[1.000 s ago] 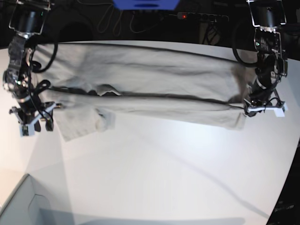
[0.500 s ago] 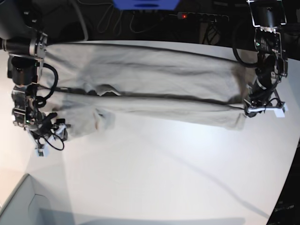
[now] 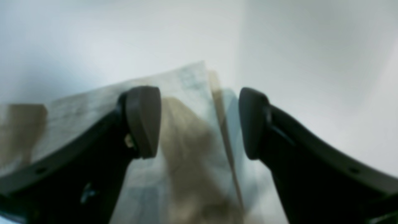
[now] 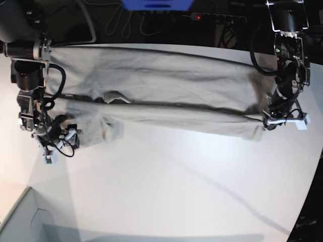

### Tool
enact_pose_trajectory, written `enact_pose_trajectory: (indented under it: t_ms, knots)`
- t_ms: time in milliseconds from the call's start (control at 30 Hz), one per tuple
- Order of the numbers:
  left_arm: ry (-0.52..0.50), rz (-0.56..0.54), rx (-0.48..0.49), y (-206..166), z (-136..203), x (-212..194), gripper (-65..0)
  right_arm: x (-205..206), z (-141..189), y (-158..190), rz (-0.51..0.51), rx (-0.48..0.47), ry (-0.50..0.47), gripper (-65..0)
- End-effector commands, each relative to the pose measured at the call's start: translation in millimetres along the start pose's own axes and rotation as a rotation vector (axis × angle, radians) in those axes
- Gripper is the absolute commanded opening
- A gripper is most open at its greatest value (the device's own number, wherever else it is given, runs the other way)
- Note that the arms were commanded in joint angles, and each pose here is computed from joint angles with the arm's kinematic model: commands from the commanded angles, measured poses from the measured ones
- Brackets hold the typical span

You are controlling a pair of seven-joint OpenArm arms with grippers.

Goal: Layout the t-shirt on the table in an organized manner, then fold the t-shirt properly
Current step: 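Fold the held side edges with both grippers over the shirt body, then drag the folded shirt with both grippers toward the robot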

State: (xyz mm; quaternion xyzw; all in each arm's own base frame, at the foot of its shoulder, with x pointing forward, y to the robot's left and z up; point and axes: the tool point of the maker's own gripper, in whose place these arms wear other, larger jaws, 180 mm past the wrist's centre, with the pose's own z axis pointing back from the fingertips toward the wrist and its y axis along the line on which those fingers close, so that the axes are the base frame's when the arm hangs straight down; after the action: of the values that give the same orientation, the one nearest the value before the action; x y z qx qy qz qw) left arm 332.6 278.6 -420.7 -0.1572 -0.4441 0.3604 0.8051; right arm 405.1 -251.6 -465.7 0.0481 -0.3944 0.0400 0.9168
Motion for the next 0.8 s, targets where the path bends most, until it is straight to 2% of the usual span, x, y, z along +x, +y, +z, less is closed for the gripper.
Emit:
enact_pose_trajectory:
  t_ms: [0,67,100,167,233,367,533,633,767]
  knots:
    - [-0.044,-0.011,-0.026,-8,0,18,-64.9,18,2,-6,0.011,-0.009,-0.042,-25.7]
    - [-0.045,-0.011,-0.027,-9,0,19,-64.9,16,0,-1,0.034,0.002,-0.032,-29.8]
    - [-0.045,-0.011,-0.027,-9,0,19,-64.9,14,-1,3,0.05,0.01,-0.025,-34.2]
    - [-0.049,-0.011,-0.03,-11,-1,20,-64.9,11,-3,9,0.08,0.025,-0.011,-47.6]
    - [-0.06,-0.009,-0.042,-17,-3,26,-64.9,11,-4,13,0.095,0.033,-0.006,-64.5]
    - [-0.073,-0.009,-0.057,-25,-6,33,-64.9,19,-4,11,0.101,0.03,-0.019,-65.0]
    - [-0.085,-0.043,-0.132,-64,-17,45,-64.9,51,1,-4,0.107,0.003,-0.074,-65.0]
    - [-0.095,-0.056,-0.167,-84,-22,52,-64.9,80,9,-5,0.144,-0.006,-0.143,-65.0]
    - [-0.119,-0.062,-0.214,-111,-28,68,-64.9,114,30,-14,0.144,-0.042,-0.26,-65.0]
